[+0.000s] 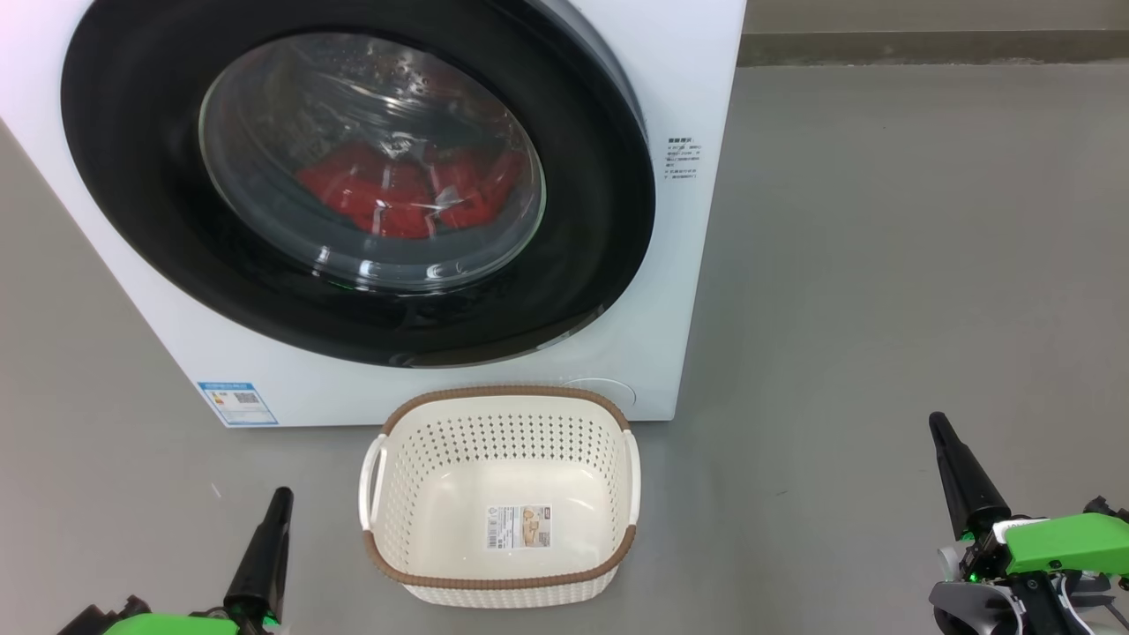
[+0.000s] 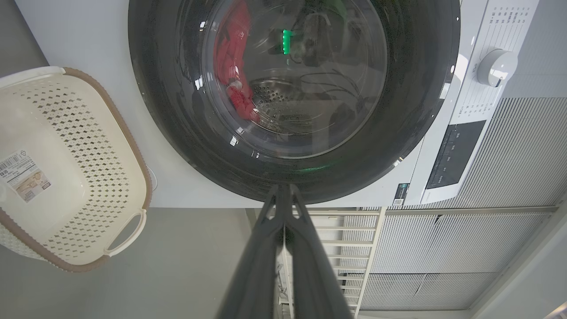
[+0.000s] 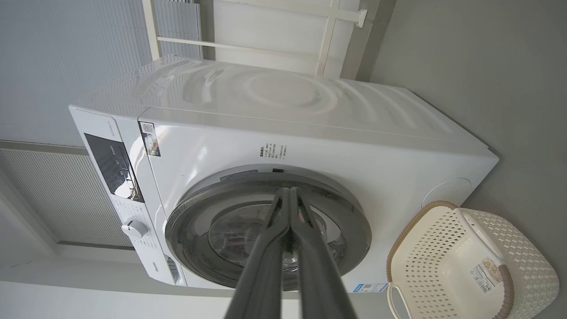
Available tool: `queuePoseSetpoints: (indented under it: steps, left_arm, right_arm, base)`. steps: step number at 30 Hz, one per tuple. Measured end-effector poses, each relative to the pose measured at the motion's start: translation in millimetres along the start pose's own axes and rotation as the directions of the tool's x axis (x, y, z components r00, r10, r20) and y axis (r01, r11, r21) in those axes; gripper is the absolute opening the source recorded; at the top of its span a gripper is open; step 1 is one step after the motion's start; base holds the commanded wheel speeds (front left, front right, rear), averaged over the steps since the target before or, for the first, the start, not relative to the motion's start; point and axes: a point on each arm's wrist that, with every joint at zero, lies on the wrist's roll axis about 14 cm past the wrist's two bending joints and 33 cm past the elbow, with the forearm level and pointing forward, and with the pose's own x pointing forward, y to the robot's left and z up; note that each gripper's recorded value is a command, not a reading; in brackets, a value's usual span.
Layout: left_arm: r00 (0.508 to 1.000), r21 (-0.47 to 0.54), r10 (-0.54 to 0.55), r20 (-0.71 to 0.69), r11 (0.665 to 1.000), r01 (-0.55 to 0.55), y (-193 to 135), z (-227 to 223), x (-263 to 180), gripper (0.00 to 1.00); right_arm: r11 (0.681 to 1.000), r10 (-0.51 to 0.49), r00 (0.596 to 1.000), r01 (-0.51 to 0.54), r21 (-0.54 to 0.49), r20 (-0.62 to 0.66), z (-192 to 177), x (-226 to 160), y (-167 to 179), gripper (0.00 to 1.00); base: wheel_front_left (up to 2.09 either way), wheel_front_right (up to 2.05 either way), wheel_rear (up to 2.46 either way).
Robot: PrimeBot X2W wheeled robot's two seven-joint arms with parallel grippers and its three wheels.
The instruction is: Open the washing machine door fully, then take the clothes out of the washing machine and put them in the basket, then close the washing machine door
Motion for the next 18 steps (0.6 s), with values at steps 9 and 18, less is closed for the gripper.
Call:
queuePoseSetpoints:
  steps: [9, 18]
  left_arm:
    - [1.0, 0.003, 0.0, -0.001, 1.0, 0.0, 0.0, -0.3, 0.0, 0.0]
    - [1.0, 0.002, 0.0, 0.0, 1.0, 0.0, 0.1, -0.4, 0.0, 0.0]
  right_arm:
    - [1.0, 0.0, 1.0, 0.0, 0.001, -0.002, -0.3, 0.0, 0.0, 0.0]
    - [1.0, 0.0, 1.0, 0.0, 0.001, 0.0, 0.0, -0.1, -0.1, 0.0]
  base:
    - [0.0, 0.0, 0.0]
    - [0.0, 0.0, 0.0]
